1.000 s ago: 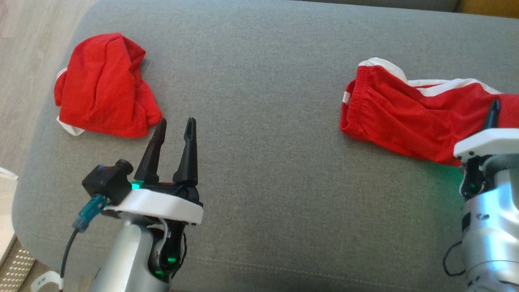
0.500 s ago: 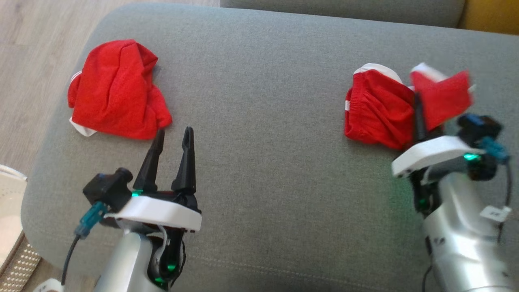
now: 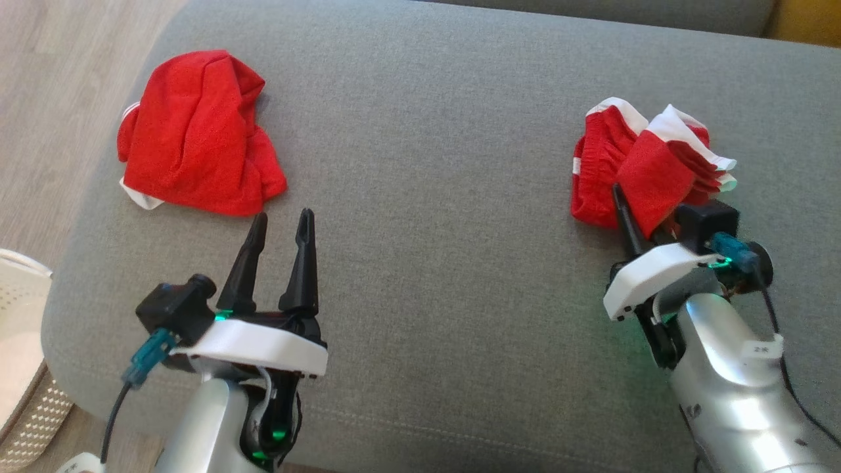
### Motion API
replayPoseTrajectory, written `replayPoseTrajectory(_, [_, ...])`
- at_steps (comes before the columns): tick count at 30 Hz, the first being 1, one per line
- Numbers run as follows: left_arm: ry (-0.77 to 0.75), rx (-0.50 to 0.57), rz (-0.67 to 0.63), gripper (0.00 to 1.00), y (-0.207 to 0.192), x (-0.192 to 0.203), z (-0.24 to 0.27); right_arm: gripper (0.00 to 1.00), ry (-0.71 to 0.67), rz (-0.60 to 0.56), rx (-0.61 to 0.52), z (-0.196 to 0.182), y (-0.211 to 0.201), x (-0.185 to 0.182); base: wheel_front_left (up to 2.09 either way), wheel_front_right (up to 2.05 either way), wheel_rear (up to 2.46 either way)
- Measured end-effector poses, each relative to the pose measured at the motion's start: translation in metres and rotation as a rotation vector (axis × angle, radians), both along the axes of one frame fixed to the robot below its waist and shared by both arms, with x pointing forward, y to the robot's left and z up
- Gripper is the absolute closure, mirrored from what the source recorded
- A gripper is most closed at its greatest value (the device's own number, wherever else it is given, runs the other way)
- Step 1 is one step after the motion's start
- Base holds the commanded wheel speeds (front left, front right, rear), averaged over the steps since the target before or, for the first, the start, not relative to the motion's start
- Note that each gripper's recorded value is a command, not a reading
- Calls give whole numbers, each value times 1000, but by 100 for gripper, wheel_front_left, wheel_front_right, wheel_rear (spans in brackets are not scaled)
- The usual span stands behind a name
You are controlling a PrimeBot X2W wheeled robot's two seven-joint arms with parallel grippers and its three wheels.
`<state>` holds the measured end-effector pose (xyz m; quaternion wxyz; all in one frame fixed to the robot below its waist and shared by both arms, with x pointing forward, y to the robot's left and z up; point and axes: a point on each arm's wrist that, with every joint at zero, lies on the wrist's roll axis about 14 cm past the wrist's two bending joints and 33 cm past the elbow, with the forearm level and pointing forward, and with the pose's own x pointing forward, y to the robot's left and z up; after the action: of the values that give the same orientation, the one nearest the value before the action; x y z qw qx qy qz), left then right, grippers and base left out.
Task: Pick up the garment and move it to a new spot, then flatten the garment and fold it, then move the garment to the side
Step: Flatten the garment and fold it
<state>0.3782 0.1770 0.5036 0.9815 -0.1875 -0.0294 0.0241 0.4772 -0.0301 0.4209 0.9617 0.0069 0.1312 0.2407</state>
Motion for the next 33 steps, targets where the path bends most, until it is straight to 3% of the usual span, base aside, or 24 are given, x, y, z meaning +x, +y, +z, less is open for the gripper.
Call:
replayPoseTrajectory(7, [17, -6, 5, 0, 1, 1, -6, 100, -114, 200, -285, -5, 15, 6, 0, 0, 0])
replayPoseTrajectory(12, [22, -14, 10, 0, 3, 0, -7, 100, -94, 242, -353, -18, 18, 2, 0, 0, 0])
replayPoseTrajectory(13, [23, -14, 14, 0, 3, 0, -7, 90, -74, 244, -359, -23, 17, 0, 0, 0, 0])
replayPoseTrajectory(14, [24, -13, 16, 0, 4, -1, -7, 37, -62, 246, -362, -26, 17, -2, 0, 0, 0])
replayPoseTrajectory(15, [25, -14, 19, 0, 5, -1, -7, 0, -53, 246, -361, -28, 18, -3, 0, 0, 0])
replayPoseTrajectory(22, [28, -20, 18, 0, 4, 0, -8, 0, -48, 233, -349, -29, 15, -3, 0, 0, 0])
replayPoseTrajectory(33, [1, -17, -22, 0, -9, 4, 0, 0, -133, 199, -247, 7, 21, -6, 0, 0, 0])
